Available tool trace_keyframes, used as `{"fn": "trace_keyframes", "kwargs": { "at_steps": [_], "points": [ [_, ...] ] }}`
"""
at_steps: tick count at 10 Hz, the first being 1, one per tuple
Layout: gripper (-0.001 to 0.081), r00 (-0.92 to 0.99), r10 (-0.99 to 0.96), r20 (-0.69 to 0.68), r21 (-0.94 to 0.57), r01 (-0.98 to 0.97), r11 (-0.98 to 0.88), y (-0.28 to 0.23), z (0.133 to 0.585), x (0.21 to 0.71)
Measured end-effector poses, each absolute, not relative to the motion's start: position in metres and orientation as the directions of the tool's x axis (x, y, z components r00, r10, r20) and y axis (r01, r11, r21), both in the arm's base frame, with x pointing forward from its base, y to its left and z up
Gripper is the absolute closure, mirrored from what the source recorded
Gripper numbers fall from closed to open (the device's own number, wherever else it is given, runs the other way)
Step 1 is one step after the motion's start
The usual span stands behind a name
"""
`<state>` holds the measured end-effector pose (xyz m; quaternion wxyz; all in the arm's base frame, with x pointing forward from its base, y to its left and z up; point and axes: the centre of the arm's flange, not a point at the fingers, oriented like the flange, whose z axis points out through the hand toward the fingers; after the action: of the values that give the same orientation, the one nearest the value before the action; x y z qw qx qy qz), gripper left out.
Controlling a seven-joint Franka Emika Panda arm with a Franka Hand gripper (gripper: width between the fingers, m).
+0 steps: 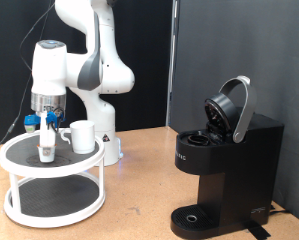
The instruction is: Make a cup of coffee with the keurig machine
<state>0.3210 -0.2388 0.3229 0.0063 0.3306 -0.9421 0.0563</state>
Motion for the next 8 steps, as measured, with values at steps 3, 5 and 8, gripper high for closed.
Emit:
{"fn": "trace_keyframes", "kwargs": {
  "at_steps": [3, 5, 8],
  "points": [
    [0.0440, -0.786, -0.617, 0.036, -0.075, -0.618, 0.783, -0.244, 0.334, 0.322],
    [0.0440, -0.788, -0.615, 0.028, -0.062, -0.615, 0.786, -0.248, 0.348, 0.323],
    [0.0439, -0.785, -0.619, 0.029, -0.053, -0.620, 0.783, -0.249, 0.361, 0.323]
  ]
}}
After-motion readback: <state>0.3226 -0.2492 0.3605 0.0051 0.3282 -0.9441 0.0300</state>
